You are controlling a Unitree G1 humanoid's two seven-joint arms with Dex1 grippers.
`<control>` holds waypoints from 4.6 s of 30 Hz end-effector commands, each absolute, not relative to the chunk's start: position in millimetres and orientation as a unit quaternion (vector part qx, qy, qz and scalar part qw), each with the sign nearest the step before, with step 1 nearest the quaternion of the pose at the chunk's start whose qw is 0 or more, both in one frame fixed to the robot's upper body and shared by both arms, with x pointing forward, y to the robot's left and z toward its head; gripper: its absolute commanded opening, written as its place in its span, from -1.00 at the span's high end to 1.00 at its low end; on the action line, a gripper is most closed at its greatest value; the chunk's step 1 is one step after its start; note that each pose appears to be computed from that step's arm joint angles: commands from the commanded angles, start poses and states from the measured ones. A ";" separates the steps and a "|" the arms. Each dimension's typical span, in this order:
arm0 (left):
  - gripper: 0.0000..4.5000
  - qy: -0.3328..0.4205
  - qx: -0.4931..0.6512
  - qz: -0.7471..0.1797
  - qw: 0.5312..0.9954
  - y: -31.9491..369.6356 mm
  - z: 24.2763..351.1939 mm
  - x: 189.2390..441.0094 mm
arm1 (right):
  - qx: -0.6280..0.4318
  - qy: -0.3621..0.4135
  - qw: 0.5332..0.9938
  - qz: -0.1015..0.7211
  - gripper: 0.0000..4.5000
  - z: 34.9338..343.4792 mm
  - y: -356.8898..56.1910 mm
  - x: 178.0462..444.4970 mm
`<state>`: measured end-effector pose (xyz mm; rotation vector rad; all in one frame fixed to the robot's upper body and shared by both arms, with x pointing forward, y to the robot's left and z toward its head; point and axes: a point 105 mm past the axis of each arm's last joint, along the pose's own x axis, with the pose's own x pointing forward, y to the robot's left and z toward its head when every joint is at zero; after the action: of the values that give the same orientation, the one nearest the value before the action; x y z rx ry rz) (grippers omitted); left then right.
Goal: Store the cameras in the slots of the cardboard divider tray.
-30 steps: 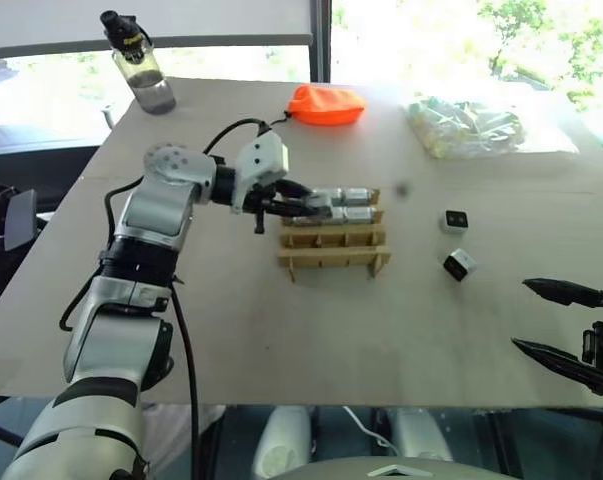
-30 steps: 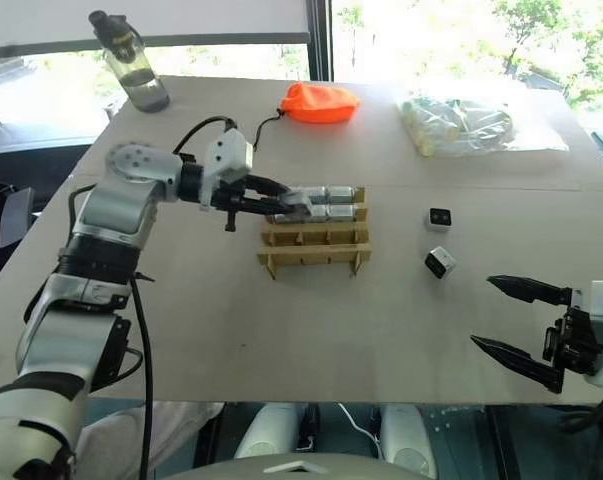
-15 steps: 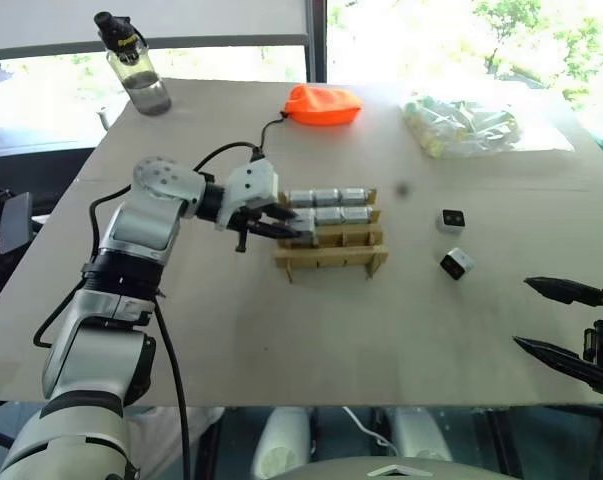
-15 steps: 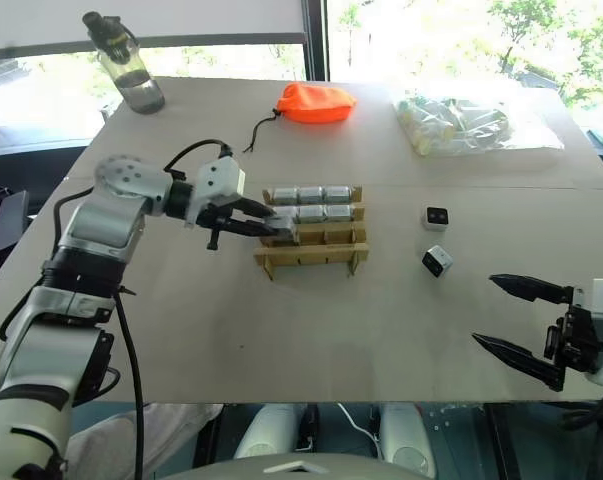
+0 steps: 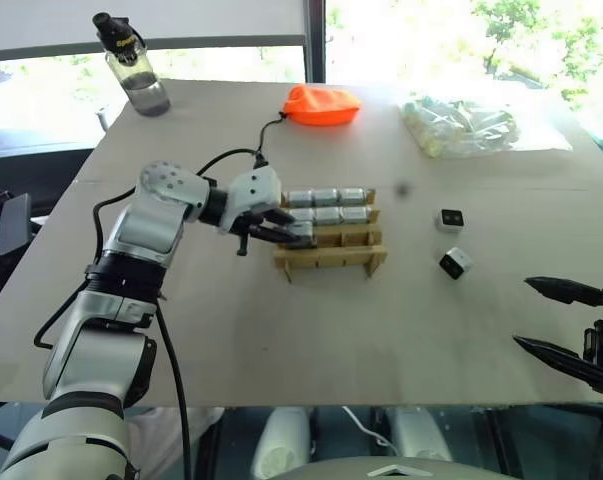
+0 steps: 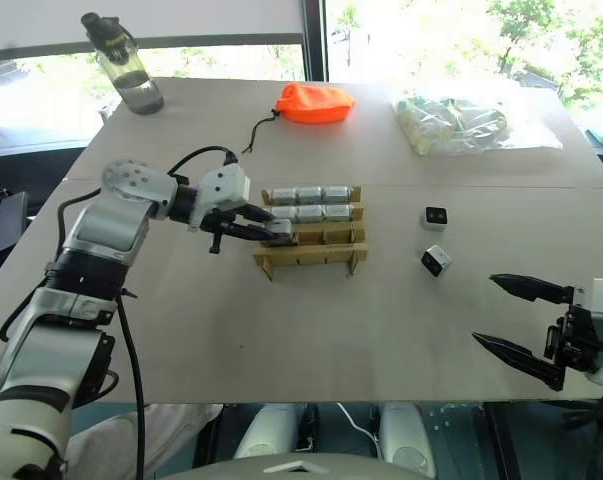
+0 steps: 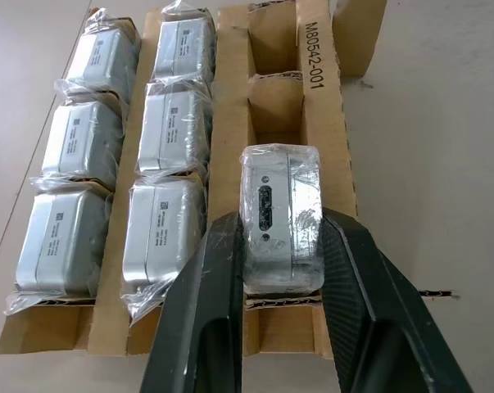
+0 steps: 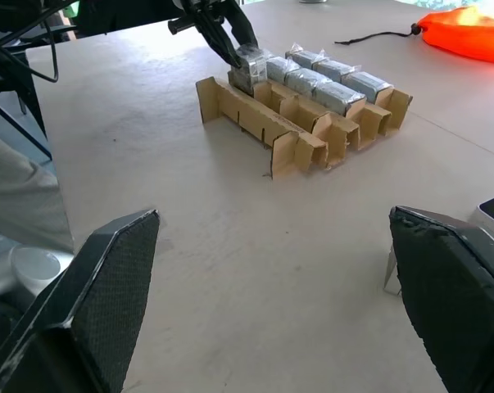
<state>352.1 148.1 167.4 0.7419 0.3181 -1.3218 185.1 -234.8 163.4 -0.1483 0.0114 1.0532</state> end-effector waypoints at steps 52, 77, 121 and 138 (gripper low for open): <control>-0.97 0.013 0.199 -0.604 0.772 183.0 213.1 252.6 | -0.083 0.152 0.939 0.299 -1.00 102.1 -211.4 292.7; -1.00 0.027 0.202 -0.604 0.770 198.4 216.2 244.2 | -0.137 0.064 0.899 0.410 0.71 150.9 -172.8 300.7; -1.00 0.008 0.182 -0.506 0.843 234.5 201.9 226.1 | -0.291 0.041 0.638 0.712 0.71 149.0 -8.0 366.2; -1.00 -0.002 0.174 -0.535 0.827 222.3 204.8 232.4 | -0.227 -0.037 0.708 0.668 -0.72 216.9 -53.3 358.8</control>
<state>233.2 224.0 198.8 0.3567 0.0185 -1.1240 362.5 -48.0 200.7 -0.5274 -0.0228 1.5053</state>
